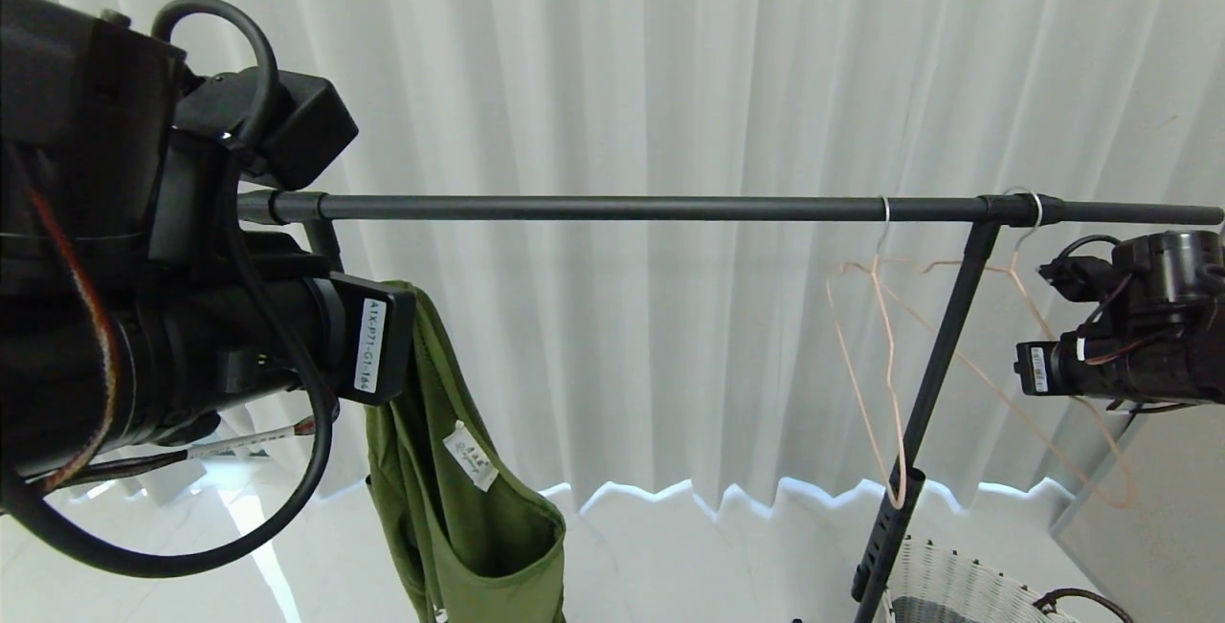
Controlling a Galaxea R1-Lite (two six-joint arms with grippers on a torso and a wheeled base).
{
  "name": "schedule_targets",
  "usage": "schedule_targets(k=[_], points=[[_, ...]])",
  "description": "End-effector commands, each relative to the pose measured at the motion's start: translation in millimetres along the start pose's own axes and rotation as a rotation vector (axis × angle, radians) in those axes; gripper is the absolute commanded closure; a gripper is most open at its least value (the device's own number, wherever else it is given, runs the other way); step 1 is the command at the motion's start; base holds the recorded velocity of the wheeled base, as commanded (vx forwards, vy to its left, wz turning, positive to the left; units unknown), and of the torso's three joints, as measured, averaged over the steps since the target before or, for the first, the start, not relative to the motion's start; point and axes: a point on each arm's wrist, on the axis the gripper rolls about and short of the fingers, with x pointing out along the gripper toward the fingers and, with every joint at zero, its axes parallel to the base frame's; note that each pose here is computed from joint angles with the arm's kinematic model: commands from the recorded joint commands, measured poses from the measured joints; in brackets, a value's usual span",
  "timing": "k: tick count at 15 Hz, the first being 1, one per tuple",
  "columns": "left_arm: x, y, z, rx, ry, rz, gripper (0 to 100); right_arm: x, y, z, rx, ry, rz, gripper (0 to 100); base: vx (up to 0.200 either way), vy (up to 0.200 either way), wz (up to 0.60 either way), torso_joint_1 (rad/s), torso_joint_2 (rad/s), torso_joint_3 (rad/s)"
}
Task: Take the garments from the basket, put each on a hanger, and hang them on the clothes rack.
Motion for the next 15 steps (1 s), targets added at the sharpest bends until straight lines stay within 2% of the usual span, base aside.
schedule_targets(k=[1, 4, 6, 9, 12, 15], points=[[-1, 0.9, 0, -0.003, -0.003, 0.002, 100, -14, 0.4, 6.8, 0.009, -0.045, 0.0, 100, 0.0, 0.0, 0.0, 0.0, 0.0, 0.0], [-3, 1.9, 0, -0.007, -0.01, 0.003, 100, -37, 1.0, 11.9, 0.016, -0.072, -0.004, 100, 0.0, 0.0, 0.0, 0.0, 0.0, 0.0], [-5, 2.7, 0, -0.006, -0.012, 0.003, 100, -57, 1.7, 7.7, 0.039, -0.074, -0.003, 100, 0.0, 0.0, 0.0, 0.0, 0.0, 0.0], [-8, 4.4, -1, -0.011, -0.02, 0.002, 100, -84, 2.9, 4.2, 0.043, -0.126, -0.001, 100, 0.0, 0.0, 0.0, 0.0, 0.0, 0.0], [-11, 6.4, 0, -0.018, -0.028, 0.006, 100, -98, 3.3, 2.3, 0.056, -0.167, -0.002, 100, 0.0, 0.0, 0.0, 0.0, 0.0, 0.0], [-12, 7.0, -1, -0.017, -0.03, 0.009, 100, -131, 4.0, -18.6, 0.054, -0.203, -0.007, 100, 0.0, 0.0, 0.0, 0.0, 0.0, 0.0]])
